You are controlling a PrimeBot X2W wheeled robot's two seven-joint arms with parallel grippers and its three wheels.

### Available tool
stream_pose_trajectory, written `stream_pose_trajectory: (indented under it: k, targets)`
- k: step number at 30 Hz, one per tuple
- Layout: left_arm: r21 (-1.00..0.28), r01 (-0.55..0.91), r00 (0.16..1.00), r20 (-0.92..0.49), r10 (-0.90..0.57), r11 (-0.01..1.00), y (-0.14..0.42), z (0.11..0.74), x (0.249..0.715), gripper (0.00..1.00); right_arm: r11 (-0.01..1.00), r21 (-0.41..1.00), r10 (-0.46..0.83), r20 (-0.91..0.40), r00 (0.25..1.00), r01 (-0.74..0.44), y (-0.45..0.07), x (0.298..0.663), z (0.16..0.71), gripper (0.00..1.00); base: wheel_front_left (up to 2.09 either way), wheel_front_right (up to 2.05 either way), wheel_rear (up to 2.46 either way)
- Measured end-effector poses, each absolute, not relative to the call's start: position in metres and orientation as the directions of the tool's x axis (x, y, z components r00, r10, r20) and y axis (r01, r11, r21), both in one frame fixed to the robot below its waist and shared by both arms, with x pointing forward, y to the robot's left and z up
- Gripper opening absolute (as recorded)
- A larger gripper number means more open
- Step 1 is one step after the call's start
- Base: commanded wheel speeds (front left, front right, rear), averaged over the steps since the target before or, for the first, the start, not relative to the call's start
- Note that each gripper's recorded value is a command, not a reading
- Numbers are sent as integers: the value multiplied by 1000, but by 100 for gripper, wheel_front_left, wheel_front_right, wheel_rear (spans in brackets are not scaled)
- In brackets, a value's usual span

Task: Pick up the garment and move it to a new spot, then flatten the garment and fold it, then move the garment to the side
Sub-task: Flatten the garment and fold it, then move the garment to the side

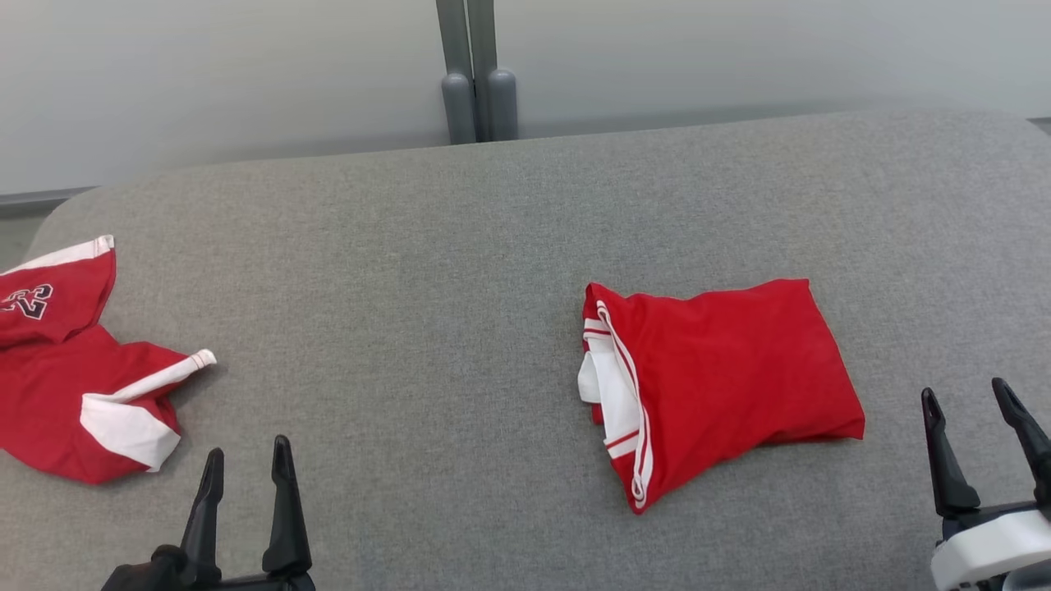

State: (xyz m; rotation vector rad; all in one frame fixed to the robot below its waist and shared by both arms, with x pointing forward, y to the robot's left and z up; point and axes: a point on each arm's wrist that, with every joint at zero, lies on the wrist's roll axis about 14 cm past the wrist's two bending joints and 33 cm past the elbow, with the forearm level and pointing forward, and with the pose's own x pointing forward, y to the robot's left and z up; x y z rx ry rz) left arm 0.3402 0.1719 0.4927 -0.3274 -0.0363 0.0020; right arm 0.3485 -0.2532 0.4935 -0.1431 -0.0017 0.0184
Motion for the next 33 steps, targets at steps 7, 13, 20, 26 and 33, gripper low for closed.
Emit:
stream_pose_trajectory:
  k: [7, 13, 20, 26, 33]
  targets:
    - [-299, -34, 999, 28, 45, 954, 187, 490, 320, 100, 991, -127, 36, 16, 999, -33, -244, 334, 497, 100, 0, 0, 0]
    - [-300, -21, 999, 32, 32, 954, 187, 489, 315, 100, 993, -111, 46, 37, 998, -42, -236, 331, 502, 100, 0, 0, 0]
    - [-300, -9, 999, 31, 20, 954, 184, 489, 316, 100, 994, -96, 45, 33, 998, -42, -233, 327, 499, 100, 0, 0, 0]
    - [-300, -8, 1000, 24, 16, 954, 183, 487, 316, 100, 995, -90, 41, 28, 999, -39, -234, 327, 498, 100, 0, 0, 0]
    - [-287, -7, 1000, 15, 12, 958, 183, 484, 317, 100, 996, -86, 40, 22, 999, -38, -234, 329, 496, 100, 0, 0, 0]
